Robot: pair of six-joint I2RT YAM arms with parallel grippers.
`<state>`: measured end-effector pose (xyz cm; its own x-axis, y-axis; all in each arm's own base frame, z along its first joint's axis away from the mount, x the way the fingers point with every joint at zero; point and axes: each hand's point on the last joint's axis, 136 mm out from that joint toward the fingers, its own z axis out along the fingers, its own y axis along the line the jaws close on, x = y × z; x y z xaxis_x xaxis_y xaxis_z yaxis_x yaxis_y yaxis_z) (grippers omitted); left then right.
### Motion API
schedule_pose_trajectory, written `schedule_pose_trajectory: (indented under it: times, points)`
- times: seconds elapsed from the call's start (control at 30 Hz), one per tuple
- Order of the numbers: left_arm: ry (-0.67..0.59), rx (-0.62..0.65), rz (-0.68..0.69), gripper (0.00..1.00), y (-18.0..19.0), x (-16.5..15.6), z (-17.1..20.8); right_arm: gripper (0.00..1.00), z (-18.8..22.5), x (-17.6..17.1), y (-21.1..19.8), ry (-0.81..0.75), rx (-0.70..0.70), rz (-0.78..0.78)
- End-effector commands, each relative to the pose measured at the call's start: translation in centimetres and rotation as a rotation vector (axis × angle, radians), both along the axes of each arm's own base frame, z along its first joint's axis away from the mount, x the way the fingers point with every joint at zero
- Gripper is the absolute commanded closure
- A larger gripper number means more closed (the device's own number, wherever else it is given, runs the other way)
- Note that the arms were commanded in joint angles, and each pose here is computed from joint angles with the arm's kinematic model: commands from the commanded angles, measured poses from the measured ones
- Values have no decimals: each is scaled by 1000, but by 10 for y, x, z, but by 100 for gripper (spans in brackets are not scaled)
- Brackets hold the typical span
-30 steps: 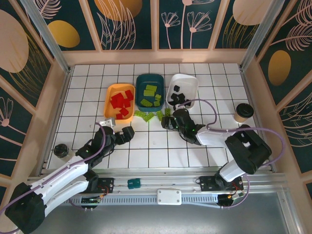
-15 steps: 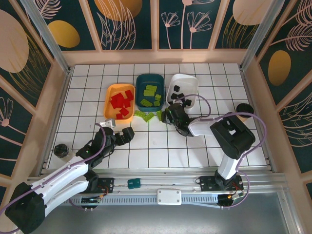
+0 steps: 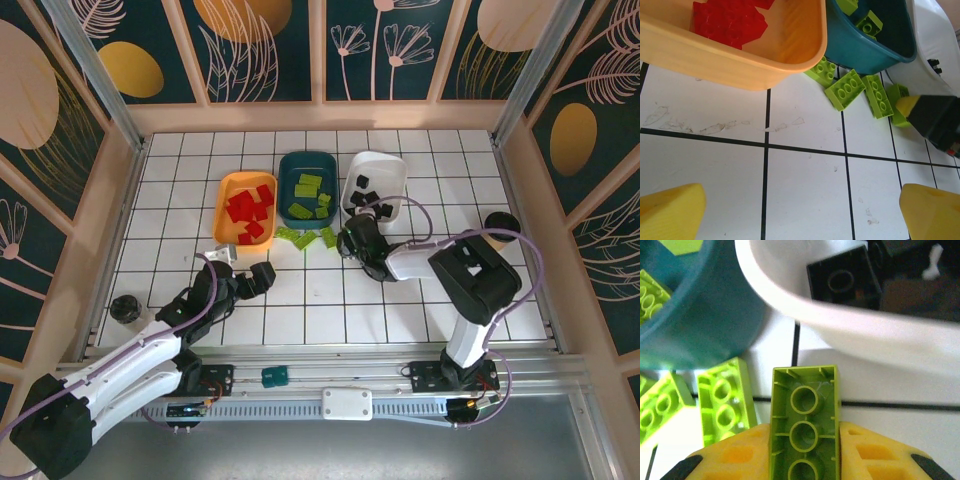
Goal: Sort the legos into containers by color
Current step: Pick up the lego from the center of the table, then place the lego in the container.
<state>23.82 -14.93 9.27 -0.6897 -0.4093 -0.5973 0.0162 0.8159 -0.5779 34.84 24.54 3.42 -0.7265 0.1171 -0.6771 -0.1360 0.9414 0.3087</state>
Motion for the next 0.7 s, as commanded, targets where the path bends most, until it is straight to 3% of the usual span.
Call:
schedule_pose_trajectory:
  times: [0.0, 0.2, 0.33, 0.5, 0.67]
  points:
    - [-14, -32, -6, 1, -4, 1, 6, 77, 19, -21, -3, -40, 17, 16]
    - [-22, -21, -13, 1, -6, 5, 13, 79, 76, -57, 16, -124, 81, 140]
    - [-21, -31, -20, 1, -10, 7, 16, 79, 128, -57, 44, -219, 106, 245]
    - [-11, -35, -21, 1, -11, 8, 17, 78, 156, -14, 75, -280, 95, 286]
    - [0, -30, -18, 1, -10, 6, 18, 78, 147, 54, 97, -273, 86, 255]
